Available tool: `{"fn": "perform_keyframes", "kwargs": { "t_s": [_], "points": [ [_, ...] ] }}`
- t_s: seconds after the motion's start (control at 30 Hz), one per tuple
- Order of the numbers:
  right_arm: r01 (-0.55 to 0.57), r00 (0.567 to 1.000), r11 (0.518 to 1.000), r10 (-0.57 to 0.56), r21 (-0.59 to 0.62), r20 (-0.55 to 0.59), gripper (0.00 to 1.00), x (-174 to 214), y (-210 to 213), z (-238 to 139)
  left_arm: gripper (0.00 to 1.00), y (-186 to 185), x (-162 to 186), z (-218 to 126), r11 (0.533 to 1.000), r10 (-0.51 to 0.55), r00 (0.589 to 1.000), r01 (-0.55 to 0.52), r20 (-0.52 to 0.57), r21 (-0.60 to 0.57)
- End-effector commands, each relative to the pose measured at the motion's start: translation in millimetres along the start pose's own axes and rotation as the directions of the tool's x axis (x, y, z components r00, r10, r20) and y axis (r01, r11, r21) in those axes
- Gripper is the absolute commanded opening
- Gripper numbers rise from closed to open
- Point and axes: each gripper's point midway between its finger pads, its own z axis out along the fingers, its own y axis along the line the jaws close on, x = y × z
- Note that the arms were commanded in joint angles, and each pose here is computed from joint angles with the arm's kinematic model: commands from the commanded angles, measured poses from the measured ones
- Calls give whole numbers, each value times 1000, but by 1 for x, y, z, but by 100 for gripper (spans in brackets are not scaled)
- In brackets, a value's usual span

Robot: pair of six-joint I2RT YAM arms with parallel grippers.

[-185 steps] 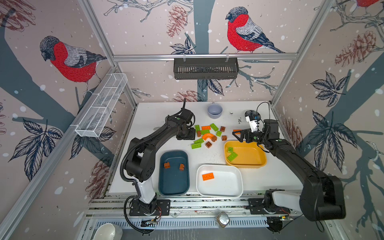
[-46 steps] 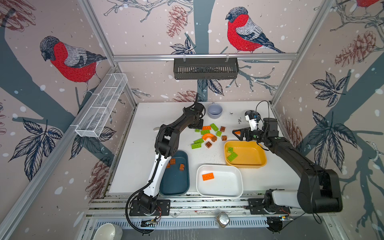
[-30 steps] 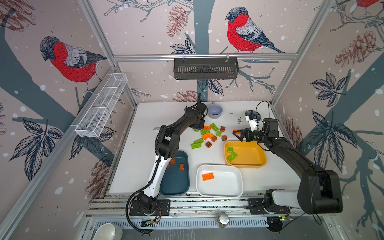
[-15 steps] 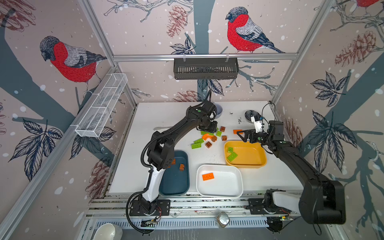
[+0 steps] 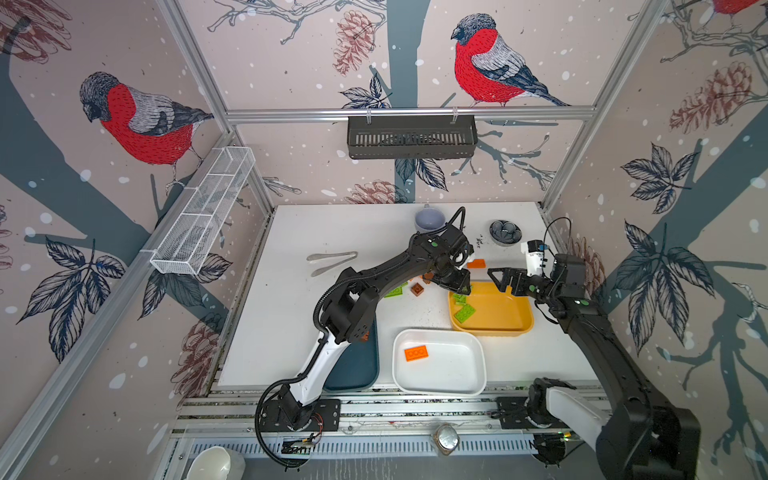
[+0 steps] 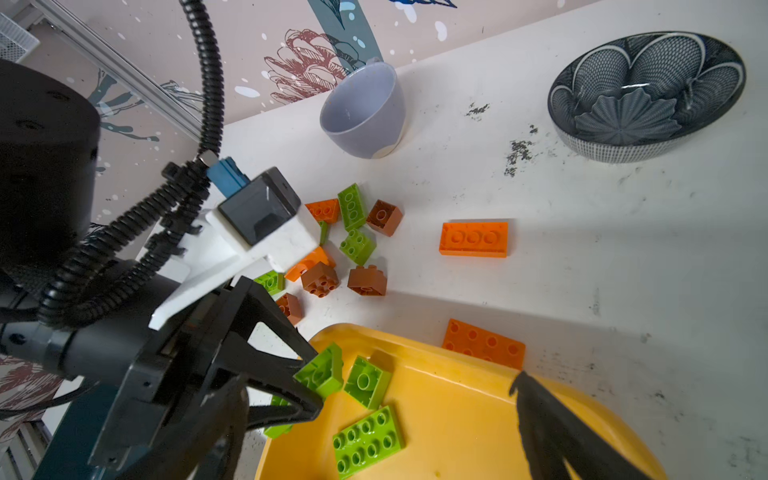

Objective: Sort the legos into containers by color
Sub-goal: 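Carry the lime-green brick over the yellow tray and release it, then return the left gripper to the pile and grasp a flat lime-green brick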

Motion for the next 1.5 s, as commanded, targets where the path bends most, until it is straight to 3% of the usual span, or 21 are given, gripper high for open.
{"fn": "perform_keyframes", "kwargs": {
  "t_s": [0.0, 0.1, 0.2, 0.47, 0.67, 0.93, 1.13, 1.47],
  "points": [
    [-20, 1000, 1000, 20, 14, -2, 99, 0, -2, -2, 52, -11, 3, -3, 999, 35, 999, -34, -12, 39],
    [-17, 1000, 1000, 17, 6, 6, 99, -2, 1, -3, 68, -9, 6, -16, 998, 65, 998, -65, -8, -3],
    [-16, 1000, 1000, 16, -23, 16, 99, -5, 4, -2, 73, 1, 10, -36, 994, 77, 997, -77, -2, -76],
    [20, 1000, 994, -18, -105, 15, 99, -11, 24, 9, 74, 73, 40, -108, 941, 112, 994, -109, -10, -320],
    [38, 999, 990, -40, -134, -8, 99, -11, 34, 22, 72, 134, 61, -124, 859, 161, 984, -176, -73, -480],
    [52, 998, 989, -56, -139, -28, 100, -8, 38, 29, 68, 192, 80, -108, 791, 118, 979, -193, -165, -581],
    [49, 998, 989, -55, -141, -36, 99, -5, 37, 31, 64, 205, 84, -90, 802, 102, 979, -187, -178, -568],
    [46, 998, 989, -53, -139, -45, 99, -1, 35, 33, 46, 210, 94, -75, 820, 80, 975, -183, -208, -542]
  ]
}}
